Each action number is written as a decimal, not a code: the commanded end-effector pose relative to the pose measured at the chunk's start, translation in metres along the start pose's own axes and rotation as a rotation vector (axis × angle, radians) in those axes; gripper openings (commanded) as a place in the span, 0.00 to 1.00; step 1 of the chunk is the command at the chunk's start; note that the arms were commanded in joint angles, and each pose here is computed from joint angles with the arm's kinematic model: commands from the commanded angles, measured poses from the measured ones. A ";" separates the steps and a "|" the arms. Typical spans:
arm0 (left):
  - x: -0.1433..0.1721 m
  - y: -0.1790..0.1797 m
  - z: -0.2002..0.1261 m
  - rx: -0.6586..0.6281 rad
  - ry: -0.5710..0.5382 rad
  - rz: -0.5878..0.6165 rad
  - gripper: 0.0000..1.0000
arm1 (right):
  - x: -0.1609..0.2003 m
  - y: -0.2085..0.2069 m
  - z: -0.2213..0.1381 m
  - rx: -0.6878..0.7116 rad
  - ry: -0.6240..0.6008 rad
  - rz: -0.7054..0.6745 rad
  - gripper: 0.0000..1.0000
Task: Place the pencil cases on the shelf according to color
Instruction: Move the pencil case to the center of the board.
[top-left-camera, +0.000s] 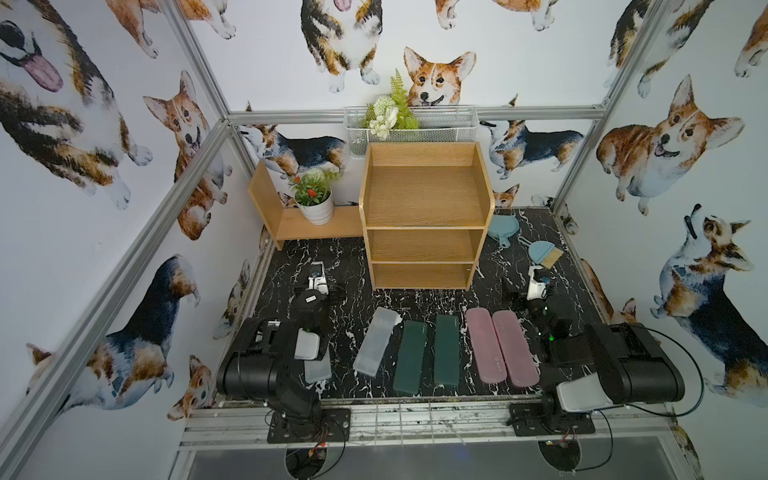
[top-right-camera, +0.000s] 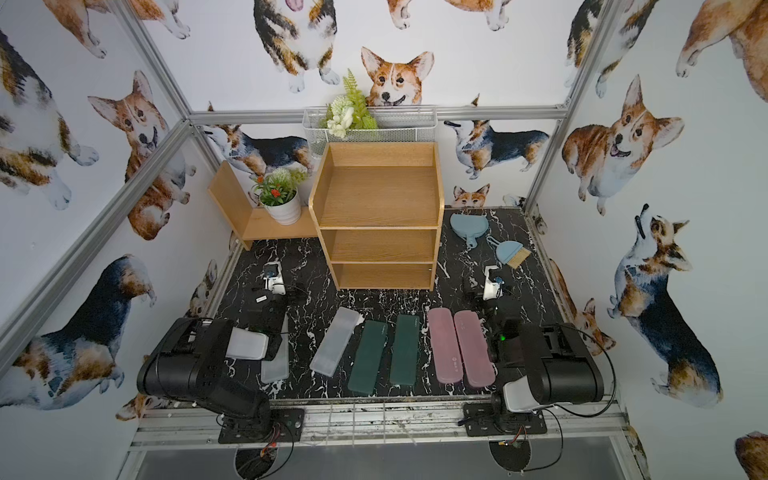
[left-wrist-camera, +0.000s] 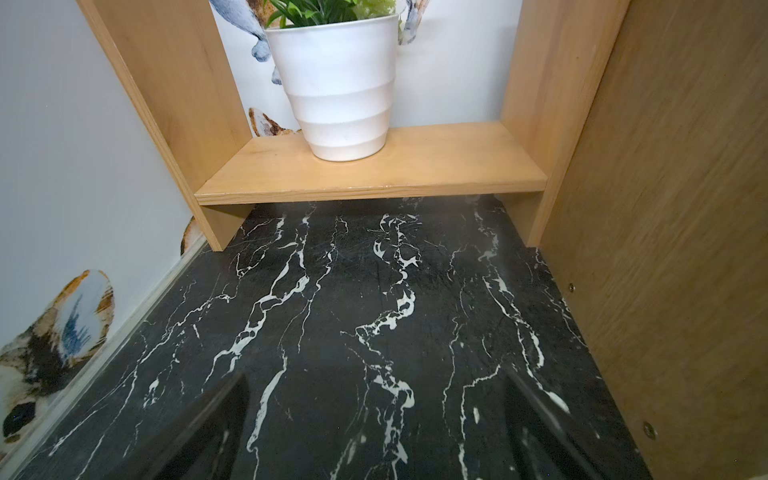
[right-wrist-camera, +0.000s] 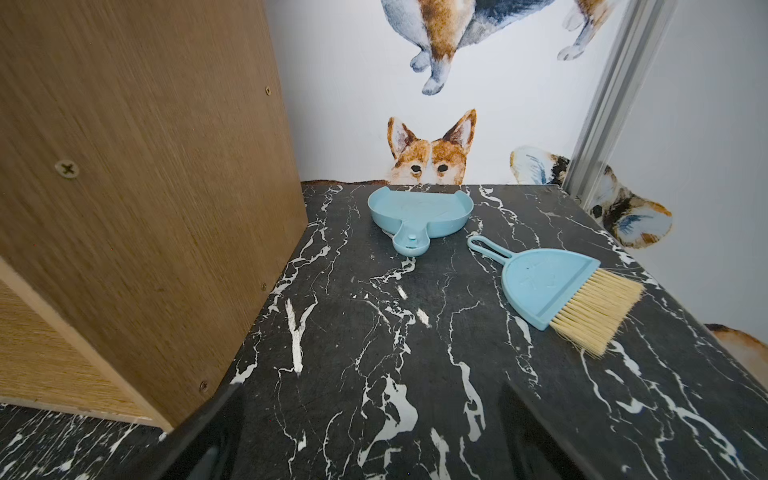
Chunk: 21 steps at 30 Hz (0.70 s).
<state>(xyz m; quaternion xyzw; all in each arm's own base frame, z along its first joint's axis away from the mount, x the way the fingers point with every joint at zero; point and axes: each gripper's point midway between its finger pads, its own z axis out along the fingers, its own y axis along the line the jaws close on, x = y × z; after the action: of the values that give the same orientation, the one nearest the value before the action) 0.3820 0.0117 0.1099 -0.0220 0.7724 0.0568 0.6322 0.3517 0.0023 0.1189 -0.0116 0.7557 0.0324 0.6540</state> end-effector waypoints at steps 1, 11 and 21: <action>-0.003 0.001 0.000 -0.005 -0.013 -0.004 1.00 | -0.006 0.001 -0.001 -0.008 -0.025 -0.007 1.00; -0.003 0.001 0.000 -0.005 -0.010 -0.005 0.99 | -0.006 -0.003 0.001 0.016 -0.023 0.000 1.00; -0.002 0.001 0.000 -0.005 -0.009 -0.007 1.00 | -0.006 -0.007 0.001 0.039 -0.021 0.012 1.00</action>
<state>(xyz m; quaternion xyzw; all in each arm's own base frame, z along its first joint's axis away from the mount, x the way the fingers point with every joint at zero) 0.3820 0.0122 0.1099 -0.0228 0.7724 0.0570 0.6322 0.3529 -0.0032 0.1201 0.0000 0.7548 0.0215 0.6555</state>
